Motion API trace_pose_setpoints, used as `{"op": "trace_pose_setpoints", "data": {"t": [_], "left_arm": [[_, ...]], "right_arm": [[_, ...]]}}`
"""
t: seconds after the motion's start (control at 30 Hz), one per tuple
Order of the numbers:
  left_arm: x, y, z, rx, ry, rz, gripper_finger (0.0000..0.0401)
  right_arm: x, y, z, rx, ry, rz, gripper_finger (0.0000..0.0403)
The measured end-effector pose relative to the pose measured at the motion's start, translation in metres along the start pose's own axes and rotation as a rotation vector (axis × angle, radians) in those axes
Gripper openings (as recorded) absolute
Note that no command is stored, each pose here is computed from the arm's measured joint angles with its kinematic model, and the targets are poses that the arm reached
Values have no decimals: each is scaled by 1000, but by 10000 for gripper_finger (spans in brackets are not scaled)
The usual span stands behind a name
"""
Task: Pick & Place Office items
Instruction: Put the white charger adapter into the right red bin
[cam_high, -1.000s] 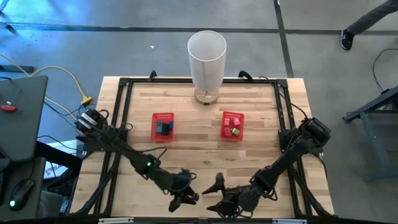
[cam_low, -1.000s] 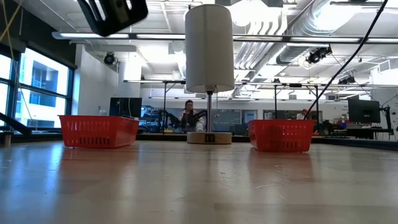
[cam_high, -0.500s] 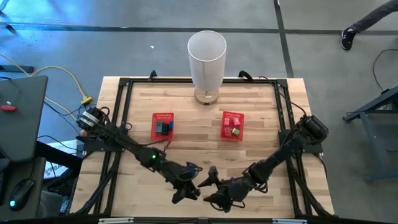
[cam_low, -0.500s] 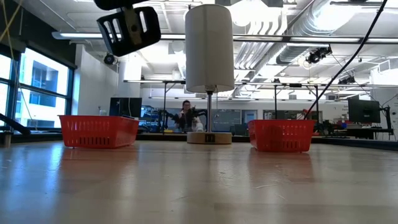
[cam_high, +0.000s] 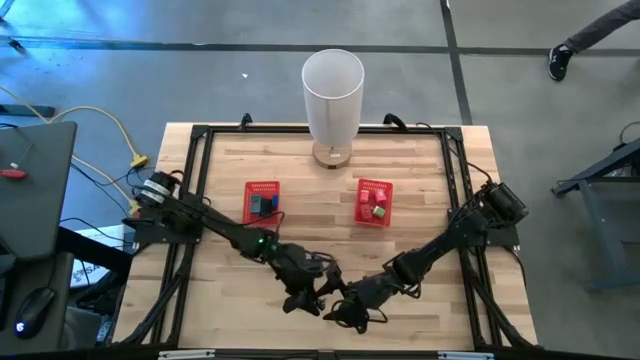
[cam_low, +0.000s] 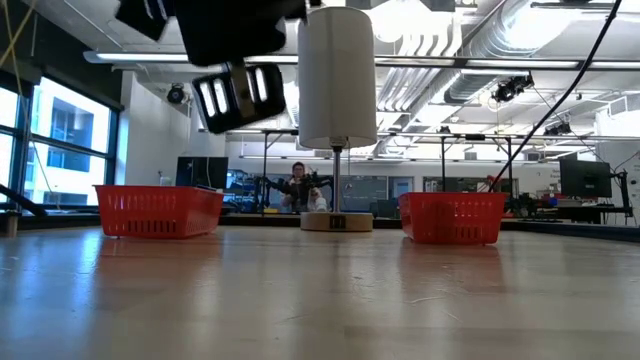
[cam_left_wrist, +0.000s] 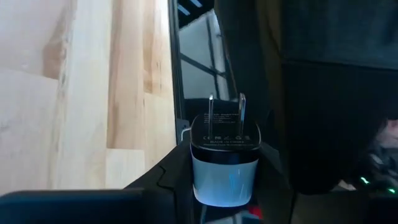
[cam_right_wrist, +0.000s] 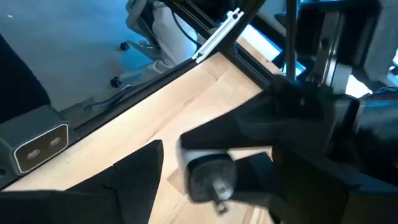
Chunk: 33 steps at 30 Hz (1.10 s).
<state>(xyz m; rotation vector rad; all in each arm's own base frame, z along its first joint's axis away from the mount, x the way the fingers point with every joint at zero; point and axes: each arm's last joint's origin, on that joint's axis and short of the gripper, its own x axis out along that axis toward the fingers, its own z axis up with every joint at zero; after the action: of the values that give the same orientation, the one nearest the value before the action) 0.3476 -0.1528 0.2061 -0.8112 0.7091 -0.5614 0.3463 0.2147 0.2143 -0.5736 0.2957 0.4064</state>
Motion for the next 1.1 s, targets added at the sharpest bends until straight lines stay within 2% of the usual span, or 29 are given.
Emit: {"op": "trace_pose_setpoints", "data": {"t": [0.3,0.73,0.97,1.1], "left_arm": [[-2,13,9,-16,38,-62,119],[-6,18,16,-43,26,-43,119],[-7,20,16,-51,32,-41,119],[-7,20,16,-54,29,-37,119]], "right_arm": [[1,-5,-5,6,24,26,290],[2,-4,-16,119,119,49,290],[3,-7,-17,121,118,43,289],[3,-8,-18,122,120,41,267]]}}
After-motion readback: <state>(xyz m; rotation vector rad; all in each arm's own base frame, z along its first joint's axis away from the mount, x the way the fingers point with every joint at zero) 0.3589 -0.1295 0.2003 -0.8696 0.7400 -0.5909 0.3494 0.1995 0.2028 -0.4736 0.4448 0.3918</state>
